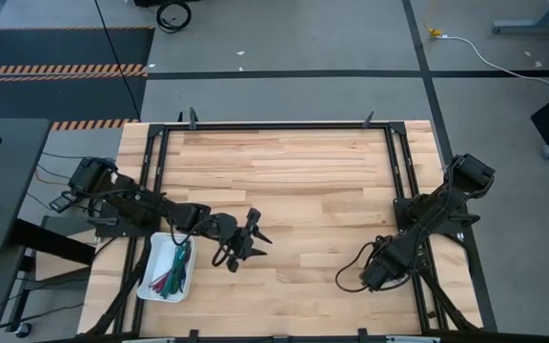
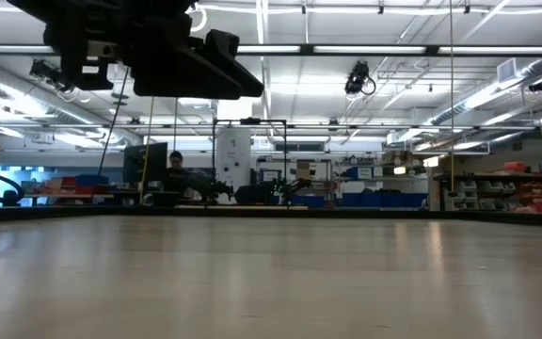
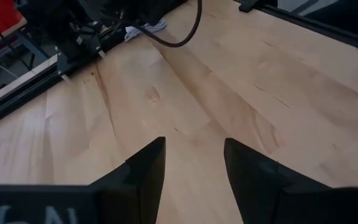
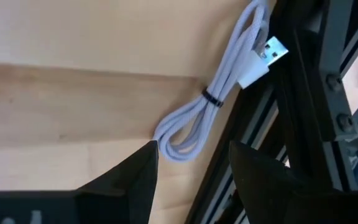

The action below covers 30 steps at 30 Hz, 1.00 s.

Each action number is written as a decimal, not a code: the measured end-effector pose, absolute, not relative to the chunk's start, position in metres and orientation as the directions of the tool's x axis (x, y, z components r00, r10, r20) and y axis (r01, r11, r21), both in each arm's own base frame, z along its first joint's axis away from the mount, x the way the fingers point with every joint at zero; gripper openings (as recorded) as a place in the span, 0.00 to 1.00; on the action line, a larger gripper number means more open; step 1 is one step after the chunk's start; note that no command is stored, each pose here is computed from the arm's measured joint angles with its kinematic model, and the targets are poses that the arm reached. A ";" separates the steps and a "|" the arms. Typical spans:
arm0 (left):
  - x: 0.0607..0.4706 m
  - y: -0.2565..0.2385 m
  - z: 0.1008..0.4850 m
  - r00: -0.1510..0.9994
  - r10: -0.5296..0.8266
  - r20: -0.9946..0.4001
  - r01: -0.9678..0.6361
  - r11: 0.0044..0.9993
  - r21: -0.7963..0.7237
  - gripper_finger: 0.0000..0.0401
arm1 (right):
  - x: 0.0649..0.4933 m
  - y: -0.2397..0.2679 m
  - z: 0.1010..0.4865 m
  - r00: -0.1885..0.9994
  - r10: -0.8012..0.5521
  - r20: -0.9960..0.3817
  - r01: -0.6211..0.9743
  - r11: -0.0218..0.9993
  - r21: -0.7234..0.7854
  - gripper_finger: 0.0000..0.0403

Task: Pick and place USB-C Cables
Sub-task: Put the white charger cable into the white bin

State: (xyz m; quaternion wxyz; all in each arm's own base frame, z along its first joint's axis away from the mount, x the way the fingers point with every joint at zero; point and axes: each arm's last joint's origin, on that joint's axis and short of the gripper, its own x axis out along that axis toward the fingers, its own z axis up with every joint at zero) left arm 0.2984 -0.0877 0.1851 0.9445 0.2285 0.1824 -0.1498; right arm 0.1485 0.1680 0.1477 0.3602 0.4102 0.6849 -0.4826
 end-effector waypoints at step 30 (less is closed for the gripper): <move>0.296 -0.092 0.182 0.873 -0.208 -0.441 0.381 0.856 0.351 0.43 | 0.134 0.153 0.121 -0.411 0.189 -0.892 0.906 0.188 -0.379 0.39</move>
